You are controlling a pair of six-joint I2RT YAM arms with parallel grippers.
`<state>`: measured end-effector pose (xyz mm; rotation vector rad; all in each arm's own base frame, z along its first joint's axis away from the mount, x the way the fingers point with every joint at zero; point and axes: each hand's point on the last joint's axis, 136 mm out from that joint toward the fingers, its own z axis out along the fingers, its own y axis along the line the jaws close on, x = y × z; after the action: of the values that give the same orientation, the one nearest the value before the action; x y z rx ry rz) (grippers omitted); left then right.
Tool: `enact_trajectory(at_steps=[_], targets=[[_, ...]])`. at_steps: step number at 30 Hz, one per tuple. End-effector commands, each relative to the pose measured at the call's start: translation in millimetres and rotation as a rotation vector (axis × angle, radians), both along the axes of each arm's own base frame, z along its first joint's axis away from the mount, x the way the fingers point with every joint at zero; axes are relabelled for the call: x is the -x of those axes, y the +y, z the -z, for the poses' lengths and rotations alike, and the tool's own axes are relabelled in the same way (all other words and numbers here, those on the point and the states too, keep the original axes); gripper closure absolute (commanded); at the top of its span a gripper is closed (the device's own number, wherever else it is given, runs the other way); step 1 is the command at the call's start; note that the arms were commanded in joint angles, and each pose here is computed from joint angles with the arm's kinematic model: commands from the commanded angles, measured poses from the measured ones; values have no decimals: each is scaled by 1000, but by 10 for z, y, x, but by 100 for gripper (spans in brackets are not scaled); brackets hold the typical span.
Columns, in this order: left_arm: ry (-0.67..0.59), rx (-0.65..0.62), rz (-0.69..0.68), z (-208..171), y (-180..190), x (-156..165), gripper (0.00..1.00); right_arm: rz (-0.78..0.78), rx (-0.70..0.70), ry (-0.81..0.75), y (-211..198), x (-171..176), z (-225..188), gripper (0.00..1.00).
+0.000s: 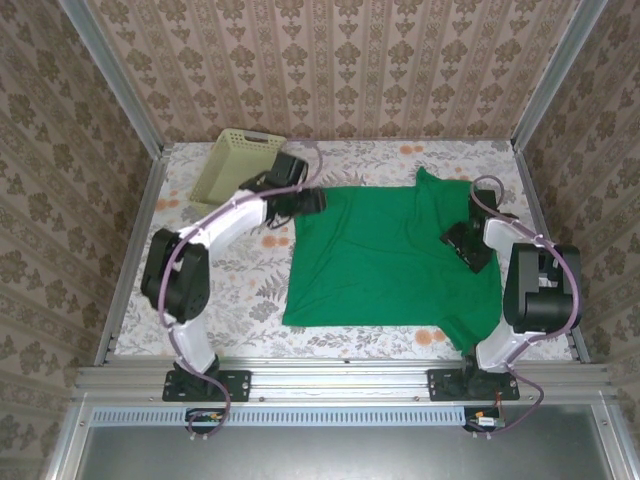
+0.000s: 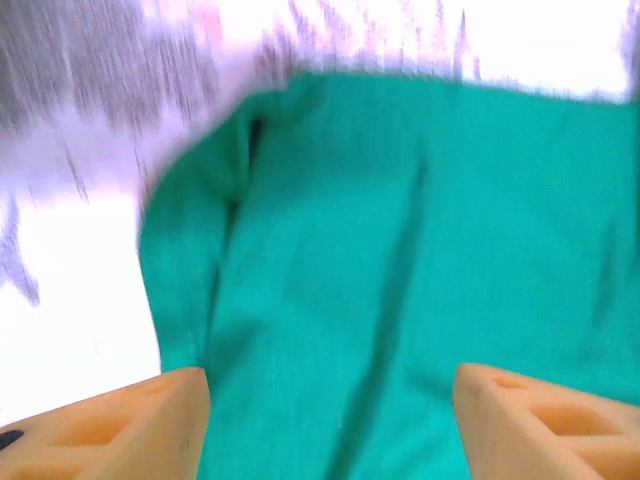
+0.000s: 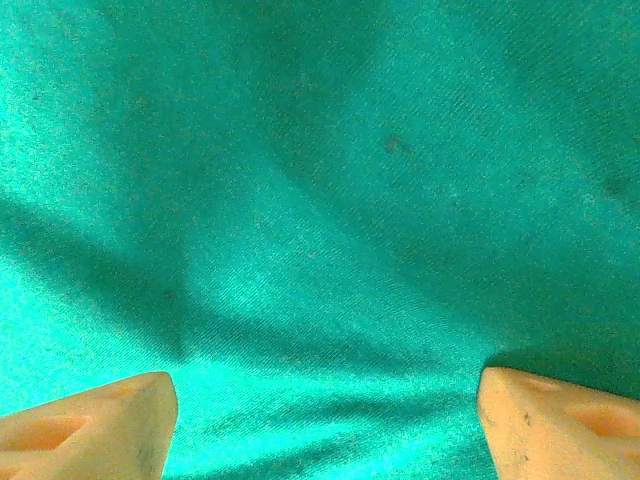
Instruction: Fold the inside-out t-shirt
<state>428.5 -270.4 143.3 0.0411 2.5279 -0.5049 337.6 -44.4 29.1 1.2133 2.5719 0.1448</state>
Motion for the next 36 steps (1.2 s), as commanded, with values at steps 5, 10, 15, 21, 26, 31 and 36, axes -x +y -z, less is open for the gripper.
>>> enact_trajectory(at_steps=[5,10,15,21,26,31,36], targets=[[52,-200,21,432,-52,-444,32,-109,78,-100,100,-272,-505,19],[57,-253,23,591,-180,-692,30,-194,112,-127,198,-441,-606,19],[76,-328,13,787,-241,-829,33,-238,87,-94,259,-578,-449,19],[117,-406,-43,986,-46,-911,46,-224,69,-46,277,-651,-237,18],[135,-430,-75,999,193,-911,56,-67,84,37,-80,-471,-49,18],[115,-455,-126,882,515,-908,61,72,110,52,-447,-245,-28,18],[97,-453,-130,767,624,-931,65,94,113,47,-526,-197,-59,19]])
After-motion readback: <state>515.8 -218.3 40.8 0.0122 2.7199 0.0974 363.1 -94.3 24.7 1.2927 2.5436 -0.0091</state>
